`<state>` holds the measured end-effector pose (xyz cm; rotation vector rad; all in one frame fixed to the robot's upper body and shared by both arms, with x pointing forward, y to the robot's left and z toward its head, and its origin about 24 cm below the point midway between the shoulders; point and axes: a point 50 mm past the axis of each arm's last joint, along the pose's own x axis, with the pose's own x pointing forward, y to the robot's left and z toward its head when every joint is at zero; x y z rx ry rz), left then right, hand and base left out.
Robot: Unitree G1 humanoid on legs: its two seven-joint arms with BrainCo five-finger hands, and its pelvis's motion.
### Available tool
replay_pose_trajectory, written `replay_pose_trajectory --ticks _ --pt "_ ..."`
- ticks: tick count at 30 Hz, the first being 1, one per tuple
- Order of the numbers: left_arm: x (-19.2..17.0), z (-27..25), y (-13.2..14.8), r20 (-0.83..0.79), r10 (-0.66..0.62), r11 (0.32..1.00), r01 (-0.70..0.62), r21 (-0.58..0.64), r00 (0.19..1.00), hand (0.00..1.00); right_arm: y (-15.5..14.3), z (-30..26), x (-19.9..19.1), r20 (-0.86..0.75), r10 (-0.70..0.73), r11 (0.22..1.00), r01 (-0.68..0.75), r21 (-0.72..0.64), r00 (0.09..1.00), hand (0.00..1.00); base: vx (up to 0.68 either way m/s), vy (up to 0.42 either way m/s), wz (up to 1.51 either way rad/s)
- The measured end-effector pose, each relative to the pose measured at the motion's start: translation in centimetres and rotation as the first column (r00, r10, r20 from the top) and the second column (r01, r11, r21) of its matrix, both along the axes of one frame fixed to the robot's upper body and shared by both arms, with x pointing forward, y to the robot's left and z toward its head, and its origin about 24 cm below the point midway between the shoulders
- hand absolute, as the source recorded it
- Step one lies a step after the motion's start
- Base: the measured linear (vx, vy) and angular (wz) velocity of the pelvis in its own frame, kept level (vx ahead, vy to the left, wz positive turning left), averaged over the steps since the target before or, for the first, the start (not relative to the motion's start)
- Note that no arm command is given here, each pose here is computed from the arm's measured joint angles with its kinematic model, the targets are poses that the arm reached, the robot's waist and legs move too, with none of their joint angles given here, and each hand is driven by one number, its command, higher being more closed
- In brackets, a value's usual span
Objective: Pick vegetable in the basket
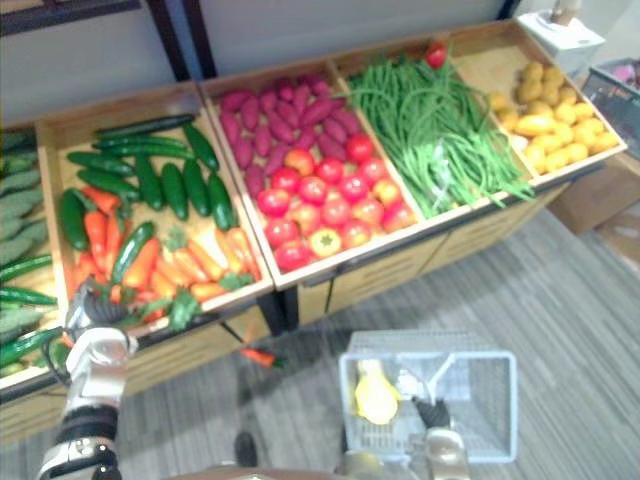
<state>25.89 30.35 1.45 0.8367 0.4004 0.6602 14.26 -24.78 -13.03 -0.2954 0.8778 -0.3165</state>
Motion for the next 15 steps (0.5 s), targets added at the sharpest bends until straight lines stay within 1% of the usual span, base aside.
replay_pose_trajectory --ticks 3,4,7,15 --pt "1.0 0.6 0.1 0.021 0.011 1.000 -0.011 0.007 1.000 0.00 0.0 0.5 1.0 0.038 0.008 1.000 -0.007 -0.011 0.999 1.00 0.01 -0.024 -0.04" --pt "1.3 1.0 0.2 0.040 0.015 1.000 -0.015 0.003 0.999 1.00 0.1 0.7 1.3 0.047 0.013 1.000 -0.013 -0.013 0.999 1.00 0.01 -0.037 -0.04" --pt "2.1 2.6 0.7 0.102 0.032 0.998 -0.037 0.045 0.994 1.00 0.1 1.0 2.0 0.074 0.015 1.000 -0.014 -0.014 0.997 1.00 0.03 -0.048 -0.03" --pt "2.9 3.6 0.5 0.132 0.001 0.998 -0.009 0.063 0.991 1.00 0.2 1.2 2.4 0.084 0.035 0.999 -0.033 -0.023 0.996 1.00 0.04 -0.040 -0.06"
